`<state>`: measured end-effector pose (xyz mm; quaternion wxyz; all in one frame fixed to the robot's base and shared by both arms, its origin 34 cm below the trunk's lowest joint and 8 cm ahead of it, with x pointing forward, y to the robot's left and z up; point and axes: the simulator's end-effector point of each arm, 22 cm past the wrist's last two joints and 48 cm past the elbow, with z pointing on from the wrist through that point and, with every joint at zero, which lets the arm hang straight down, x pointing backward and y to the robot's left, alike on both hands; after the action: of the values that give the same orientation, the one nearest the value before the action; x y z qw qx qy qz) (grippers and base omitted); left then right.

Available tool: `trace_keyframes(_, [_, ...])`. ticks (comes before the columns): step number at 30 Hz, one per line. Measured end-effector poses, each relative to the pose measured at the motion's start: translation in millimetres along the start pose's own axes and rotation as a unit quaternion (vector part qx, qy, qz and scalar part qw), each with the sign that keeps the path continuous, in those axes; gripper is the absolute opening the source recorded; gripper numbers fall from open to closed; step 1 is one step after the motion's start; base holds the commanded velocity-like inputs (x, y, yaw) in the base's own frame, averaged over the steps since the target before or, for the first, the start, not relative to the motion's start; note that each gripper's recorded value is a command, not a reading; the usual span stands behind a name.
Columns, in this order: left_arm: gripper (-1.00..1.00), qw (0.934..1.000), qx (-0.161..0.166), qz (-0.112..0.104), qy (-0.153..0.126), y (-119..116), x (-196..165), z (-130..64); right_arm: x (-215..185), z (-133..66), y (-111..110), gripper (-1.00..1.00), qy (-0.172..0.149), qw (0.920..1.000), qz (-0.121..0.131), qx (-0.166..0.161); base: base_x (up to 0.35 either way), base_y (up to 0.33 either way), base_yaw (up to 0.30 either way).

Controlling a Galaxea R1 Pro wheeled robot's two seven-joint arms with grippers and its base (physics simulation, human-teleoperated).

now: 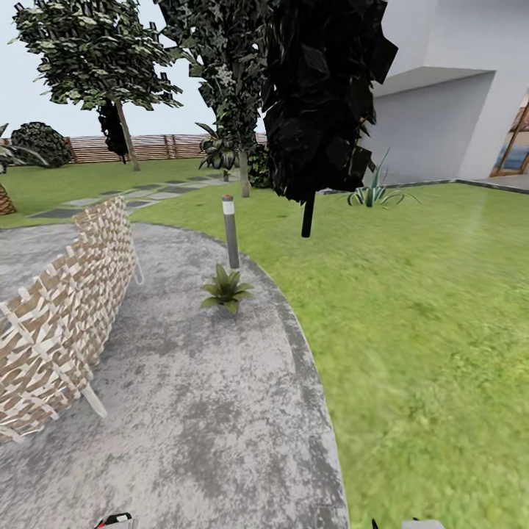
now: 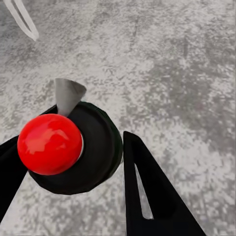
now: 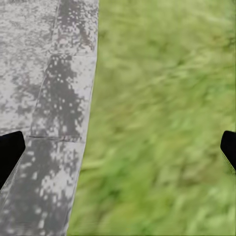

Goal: Pick up the pesticide atomizer in the garden and spray insectifuge to fully cover both potted plants in the garden.

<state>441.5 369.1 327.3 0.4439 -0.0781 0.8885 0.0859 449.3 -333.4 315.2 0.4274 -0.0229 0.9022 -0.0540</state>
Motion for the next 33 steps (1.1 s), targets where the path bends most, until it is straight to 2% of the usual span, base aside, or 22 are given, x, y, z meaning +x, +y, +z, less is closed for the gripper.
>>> trace_keyframes(18, [-1.0, 1.0, 0.0, 0.0, 0.0, 0.1, 0.2, -0.1, -0.6, 0.2, -0.1, 1.0, -0.001, 1.0, 0.0, 0.0, 0.338, 0.0, 0.001])
trace_keyframes(26, [-1.0, 1.0, 0.0, 0.0, 0.0, 0.1, 0.3, -0.2, -0.7, 0.3, 1.0, 1.0, -0.001, 1.0, 0.001, 0.0, 0.338, 0.0, 0.18])
trace_keyframes(33, [-1.0, 1.0, 0.0, 0.0, 0.0, -0.2, 0.0, 0.0, -0.6, 0.2, 1.0, 1.0, -0.001, 1.0, 0.001, 0.0, 0.338, 0.0, 0.05])
